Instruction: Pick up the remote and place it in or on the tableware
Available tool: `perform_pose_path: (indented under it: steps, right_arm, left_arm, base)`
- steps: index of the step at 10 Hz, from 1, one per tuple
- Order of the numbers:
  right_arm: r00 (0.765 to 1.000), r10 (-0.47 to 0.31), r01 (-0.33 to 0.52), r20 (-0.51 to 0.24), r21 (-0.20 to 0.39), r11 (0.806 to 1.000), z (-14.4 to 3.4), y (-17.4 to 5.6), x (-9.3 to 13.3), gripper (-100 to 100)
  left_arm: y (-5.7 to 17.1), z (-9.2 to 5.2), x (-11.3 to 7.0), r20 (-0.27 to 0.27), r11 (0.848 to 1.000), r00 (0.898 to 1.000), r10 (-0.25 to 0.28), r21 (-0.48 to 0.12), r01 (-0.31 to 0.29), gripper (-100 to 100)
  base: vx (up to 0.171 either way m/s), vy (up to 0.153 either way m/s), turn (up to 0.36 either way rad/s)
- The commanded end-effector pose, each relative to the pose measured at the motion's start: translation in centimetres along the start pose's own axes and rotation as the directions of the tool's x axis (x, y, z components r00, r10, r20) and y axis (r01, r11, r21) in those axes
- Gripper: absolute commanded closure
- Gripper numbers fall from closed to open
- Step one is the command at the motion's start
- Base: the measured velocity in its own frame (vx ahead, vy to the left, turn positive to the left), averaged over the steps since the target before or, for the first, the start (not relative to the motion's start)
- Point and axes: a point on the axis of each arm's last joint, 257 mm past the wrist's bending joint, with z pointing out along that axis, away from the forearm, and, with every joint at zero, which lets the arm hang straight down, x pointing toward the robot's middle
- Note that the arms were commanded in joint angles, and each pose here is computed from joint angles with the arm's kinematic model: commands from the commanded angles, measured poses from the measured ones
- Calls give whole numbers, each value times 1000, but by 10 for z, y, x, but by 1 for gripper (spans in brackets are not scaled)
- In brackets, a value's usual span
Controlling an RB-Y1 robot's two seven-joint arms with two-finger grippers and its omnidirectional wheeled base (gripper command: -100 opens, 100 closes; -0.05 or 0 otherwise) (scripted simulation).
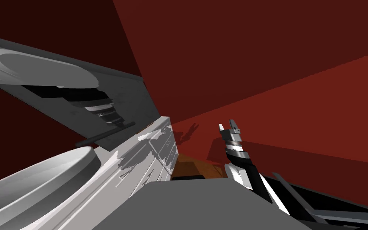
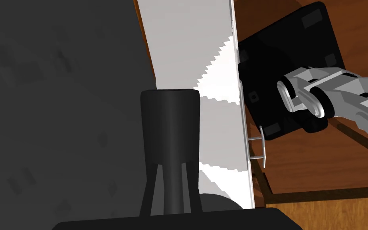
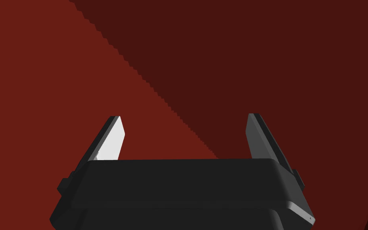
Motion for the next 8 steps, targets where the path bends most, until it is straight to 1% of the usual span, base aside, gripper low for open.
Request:
perform_pose_path:
  steps: [1,2,3,5,7,8]
  right_arm:
    - [1000,0,0,0,0,1000,0,0,0,0]
    - [1000,0,0,0,0,1000,0,0,0,0]
    - [1000,0,0,0,0,1000,0,0,0,0]
    - [1000,0,0,0,0,1000,0,0,0,0]
    - [1000,0,0,0,0,1000,0,0,0,0]
    - [1000,0,0,0,0,1000,0,0,0,0]
  left_arm:
    - [-3,-10,1,-21,1000,1000,-22,-4,22,100]
    - [-3,-14,0,-21,1000,999,-28,-7,27,100]
    - [-1,-21,-5,-8,999,999,-36,-17,36,100]
    - [3,-27,-15,26,999,999,-40,-34,41,100]
    - [10,-32,-27,74,998,996,-40,-54,44,100]
    - [11,-33,-29,81,997,996,-39,-58,44,100]
  base:
    - [-200,90,59]
    - [-184,78,47]
    - [-177,78,52]
    - [-150,42,41]
    - [-85,33,23]
    - [-27,20,5]
